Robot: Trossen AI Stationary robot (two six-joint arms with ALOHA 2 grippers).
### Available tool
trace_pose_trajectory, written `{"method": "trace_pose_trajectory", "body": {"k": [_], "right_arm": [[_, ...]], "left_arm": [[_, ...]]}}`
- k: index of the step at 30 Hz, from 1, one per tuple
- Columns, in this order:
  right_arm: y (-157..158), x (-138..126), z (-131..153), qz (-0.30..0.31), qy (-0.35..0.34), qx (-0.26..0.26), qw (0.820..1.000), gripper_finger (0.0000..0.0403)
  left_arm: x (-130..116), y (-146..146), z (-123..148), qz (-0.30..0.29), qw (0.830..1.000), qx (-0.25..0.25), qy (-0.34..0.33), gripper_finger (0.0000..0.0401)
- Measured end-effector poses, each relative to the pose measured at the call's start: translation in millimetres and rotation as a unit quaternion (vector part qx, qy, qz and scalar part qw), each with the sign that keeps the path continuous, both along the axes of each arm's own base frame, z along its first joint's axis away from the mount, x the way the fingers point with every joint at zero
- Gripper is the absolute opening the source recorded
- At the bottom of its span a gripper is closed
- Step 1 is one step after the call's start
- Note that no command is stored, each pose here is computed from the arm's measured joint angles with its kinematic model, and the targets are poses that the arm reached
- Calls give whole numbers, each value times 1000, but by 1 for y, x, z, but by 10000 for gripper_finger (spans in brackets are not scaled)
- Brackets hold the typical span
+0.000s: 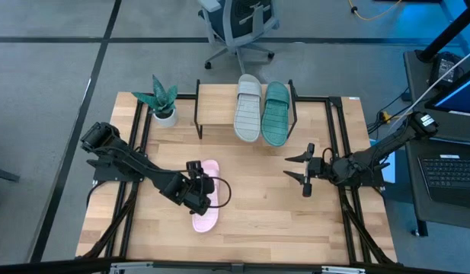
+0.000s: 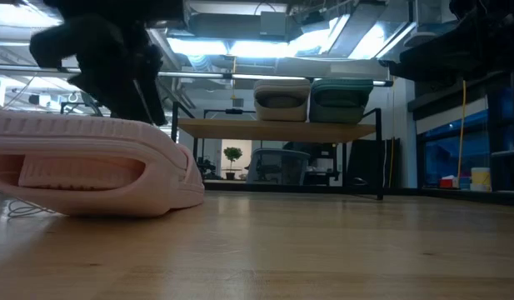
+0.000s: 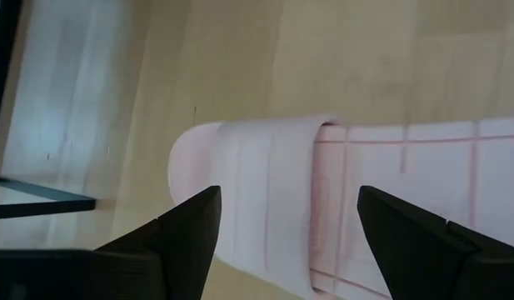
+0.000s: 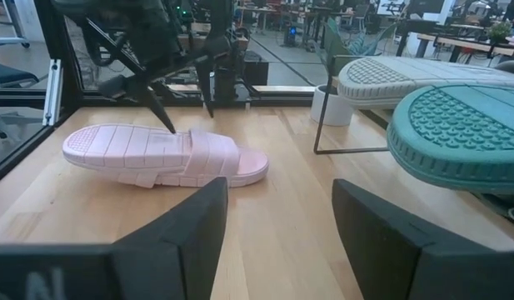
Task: Pick and place slides into the shelf
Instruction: Put the pair of pink slides on the shelf
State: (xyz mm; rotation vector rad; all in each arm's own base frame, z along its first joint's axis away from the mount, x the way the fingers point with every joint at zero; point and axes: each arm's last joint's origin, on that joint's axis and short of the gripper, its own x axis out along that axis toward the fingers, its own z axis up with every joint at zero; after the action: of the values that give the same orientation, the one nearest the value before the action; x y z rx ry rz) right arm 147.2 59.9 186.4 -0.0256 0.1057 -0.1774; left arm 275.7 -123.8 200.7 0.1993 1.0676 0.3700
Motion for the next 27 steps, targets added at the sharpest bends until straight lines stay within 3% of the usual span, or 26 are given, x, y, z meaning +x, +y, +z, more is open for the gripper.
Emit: {"method": "trace_pose_trajectory", "body": {"k": [14,27], "right_arm": [[0,0,-1,0,5,-3,1000,218],[0,0,-1,0,7,-4,1000,218]], "left_arm": [[3,3,-9,7,999,33,17,274],[3,4,-10,8,999,34,18,274]]}}
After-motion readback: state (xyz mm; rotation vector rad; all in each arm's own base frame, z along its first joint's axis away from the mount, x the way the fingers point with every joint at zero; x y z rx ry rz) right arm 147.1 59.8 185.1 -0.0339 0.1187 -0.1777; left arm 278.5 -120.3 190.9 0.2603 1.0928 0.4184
